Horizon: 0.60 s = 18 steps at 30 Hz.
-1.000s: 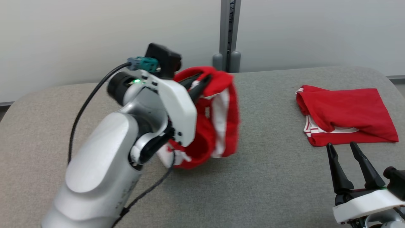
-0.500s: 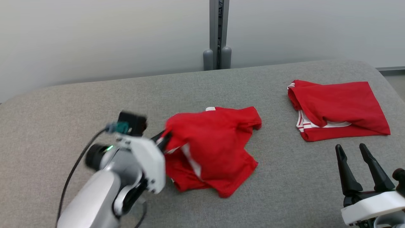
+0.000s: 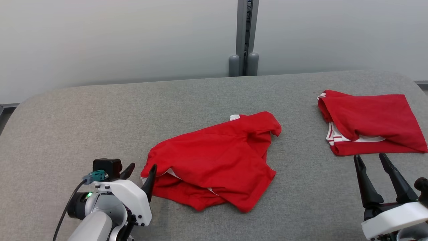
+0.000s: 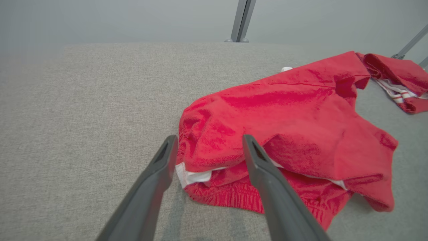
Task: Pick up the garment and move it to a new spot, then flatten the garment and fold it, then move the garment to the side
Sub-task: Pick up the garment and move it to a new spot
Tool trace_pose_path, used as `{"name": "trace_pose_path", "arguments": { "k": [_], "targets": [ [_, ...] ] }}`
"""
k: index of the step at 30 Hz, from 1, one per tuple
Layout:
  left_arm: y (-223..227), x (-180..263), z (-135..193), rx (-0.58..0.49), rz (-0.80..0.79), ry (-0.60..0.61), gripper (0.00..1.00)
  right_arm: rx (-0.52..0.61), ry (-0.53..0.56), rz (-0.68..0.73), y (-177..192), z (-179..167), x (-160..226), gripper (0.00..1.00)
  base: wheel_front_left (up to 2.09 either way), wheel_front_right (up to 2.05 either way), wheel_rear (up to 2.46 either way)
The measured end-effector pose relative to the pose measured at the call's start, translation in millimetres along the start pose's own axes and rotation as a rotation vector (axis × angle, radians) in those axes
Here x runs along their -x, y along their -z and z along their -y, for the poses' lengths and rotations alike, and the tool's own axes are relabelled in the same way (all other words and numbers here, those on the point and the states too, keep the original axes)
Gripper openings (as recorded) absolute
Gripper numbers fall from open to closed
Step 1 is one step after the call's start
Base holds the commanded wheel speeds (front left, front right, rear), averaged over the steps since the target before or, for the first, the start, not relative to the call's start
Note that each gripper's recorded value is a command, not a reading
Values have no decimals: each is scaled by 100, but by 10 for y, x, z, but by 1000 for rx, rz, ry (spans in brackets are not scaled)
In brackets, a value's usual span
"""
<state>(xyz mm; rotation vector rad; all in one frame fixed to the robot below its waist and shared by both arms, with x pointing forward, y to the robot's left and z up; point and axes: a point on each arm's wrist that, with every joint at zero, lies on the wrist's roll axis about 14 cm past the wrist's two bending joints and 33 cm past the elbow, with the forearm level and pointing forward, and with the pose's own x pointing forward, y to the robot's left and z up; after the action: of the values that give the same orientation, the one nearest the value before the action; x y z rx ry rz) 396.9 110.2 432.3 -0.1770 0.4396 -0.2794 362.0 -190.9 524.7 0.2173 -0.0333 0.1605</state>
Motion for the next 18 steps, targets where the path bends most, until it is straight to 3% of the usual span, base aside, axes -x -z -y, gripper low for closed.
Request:
{"name": "trace_pose_path", "arguments": {
  "k": [8,18],
  "targets": [
    [-561,152,-62,-9,242,-25,100,-1,-20,16,-45,-83,-6,100,0,0,0],
    [-818,524,-177,-17,439,-108,100,-15,-1,70,-146,-106,70,100,0,0,0]
  ]
}}
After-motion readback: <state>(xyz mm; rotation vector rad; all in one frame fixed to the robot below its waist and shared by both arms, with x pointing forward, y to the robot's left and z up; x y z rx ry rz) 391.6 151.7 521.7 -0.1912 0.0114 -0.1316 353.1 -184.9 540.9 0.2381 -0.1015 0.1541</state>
